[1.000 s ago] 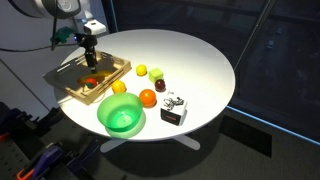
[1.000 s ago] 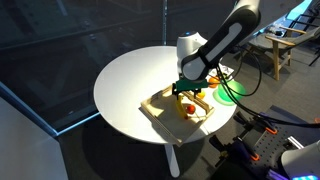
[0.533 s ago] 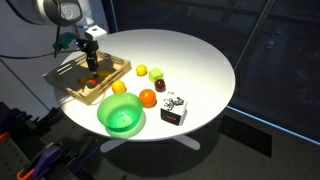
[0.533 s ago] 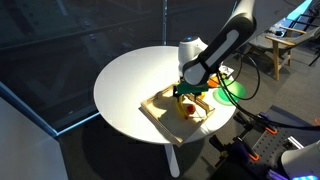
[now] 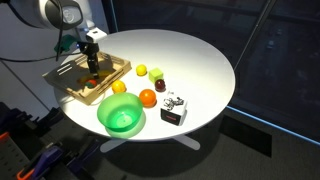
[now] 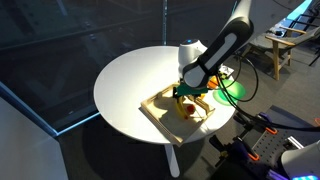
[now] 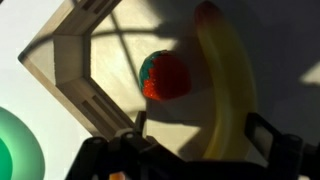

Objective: Remove the banana from the crate and put it on the table

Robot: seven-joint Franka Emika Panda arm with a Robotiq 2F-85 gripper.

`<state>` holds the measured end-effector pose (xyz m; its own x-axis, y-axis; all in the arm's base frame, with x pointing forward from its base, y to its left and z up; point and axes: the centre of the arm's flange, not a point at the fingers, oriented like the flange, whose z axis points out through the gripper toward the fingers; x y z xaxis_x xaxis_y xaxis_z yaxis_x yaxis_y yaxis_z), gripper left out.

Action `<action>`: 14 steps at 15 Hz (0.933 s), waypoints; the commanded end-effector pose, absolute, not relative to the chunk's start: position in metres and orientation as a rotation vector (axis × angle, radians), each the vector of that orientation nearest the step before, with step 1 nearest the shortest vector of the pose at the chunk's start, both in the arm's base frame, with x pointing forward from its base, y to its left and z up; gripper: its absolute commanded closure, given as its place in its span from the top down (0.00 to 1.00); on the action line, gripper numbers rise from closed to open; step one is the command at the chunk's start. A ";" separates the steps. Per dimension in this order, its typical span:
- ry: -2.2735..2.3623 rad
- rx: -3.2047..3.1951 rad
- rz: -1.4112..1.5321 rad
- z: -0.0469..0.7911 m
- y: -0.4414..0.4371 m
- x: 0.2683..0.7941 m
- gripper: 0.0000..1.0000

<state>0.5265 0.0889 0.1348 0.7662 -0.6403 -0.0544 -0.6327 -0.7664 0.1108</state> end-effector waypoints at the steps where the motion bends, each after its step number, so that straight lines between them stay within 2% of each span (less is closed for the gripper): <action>1: -1.022 2.881 -0.125 0.131 0.088 0.527 1.00; 14: -1.035 2.886 -0.129 0.152 0.089 0.532 1.00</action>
